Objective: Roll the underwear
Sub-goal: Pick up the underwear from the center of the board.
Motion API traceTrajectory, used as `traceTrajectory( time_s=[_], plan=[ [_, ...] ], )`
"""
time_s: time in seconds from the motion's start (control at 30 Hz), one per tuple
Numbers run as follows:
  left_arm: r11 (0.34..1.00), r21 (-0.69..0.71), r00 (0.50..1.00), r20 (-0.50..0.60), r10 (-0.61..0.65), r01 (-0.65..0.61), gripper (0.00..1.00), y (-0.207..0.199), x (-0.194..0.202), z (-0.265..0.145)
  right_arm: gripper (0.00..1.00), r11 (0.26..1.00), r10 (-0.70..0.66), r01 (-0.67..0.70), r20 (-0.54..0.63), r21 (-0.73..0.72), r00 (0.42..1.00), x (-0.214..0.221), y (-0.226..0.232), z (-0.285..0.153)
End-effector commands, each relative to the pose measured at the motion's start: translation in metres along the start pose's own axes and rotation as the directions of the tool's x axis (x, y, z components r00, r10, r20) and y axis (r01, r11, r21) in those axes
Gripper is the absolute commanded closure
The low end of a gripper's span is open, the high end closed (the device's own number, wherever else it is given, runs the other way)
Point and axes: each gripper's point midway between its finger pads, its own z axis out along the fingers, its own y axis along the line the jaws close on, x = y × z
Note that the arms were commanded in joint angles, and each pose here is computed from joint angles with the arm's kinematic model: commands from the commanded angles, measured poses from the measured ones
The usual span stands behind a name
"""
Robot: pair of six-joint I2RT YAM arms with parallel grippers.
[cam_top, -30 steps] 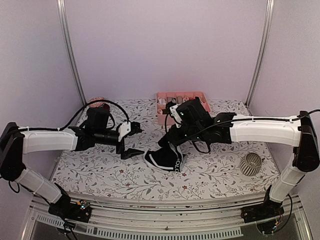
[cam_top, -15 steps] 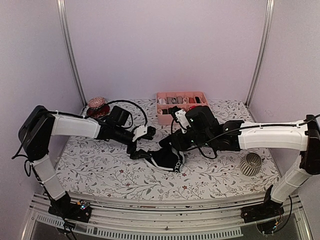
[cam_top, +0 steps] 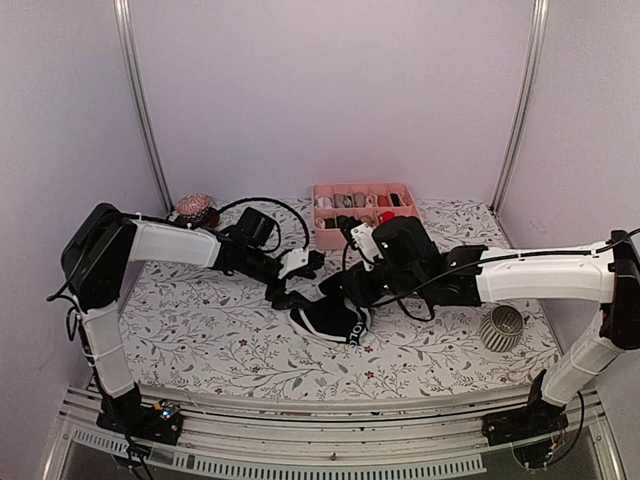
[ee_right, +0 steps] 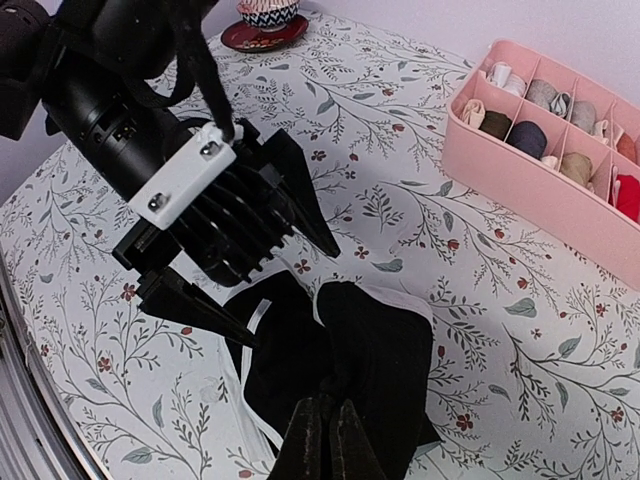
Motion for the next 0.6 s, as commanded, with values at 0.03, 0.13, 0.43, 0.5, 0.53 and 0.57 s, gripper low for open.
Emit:
traceTrajectory(
  time_s=[0.03,0.13,0.43,0.5,0.53,0.57],
  plan=[
    [0.998,0.046,1.0,-0.002,0.031,-0.031,0.2,-0.004,-0.002,0.011,0.98,1.0,0.013,-0.012,0.048,-0.025,0.999,-0.01,0.002,-0.012],
    [0.998,0.061,1.0,-0.022,0.007,-0.006,0.28,-0.003,0.007,0.023,0.98,1.0,0.013,-0.012,0.044,-0.025,0.999,-0.007,0.002,-0.011],
    [0.998,0.052,1.0,-0.021,0.022,-0.021,0.38,-0.002,0.003,0.031,0.98,0.999,0.025,-0.024,0.041,-0.03,0.999,0.0,0.002,-0.008],
    [0.999,0.039,0.999,-0.014,0.03,-0.029,0.38,0.0,0.003,0.029,0.98,0.999,0.023,-0.022,0.034,-0.029,0.999,0.002,0.002,-0.007],
    [0.999,0.027,0.999,-0.011,0.033,-0.033,0.37,0.002,0.002,0.029,0.98,0.999,0.023,-0.022,0.033,-0.033,0.999,0.002,0.002,-0.007],
    [0.999,0.014,0.999,-0.009,0.034,-0.034,0.37,0.003,0.001,0.028,0.98,0.999,0.025,-0.024,0.033,-0.036,0.999,0.002,0.003,-0.007]
  ],
)
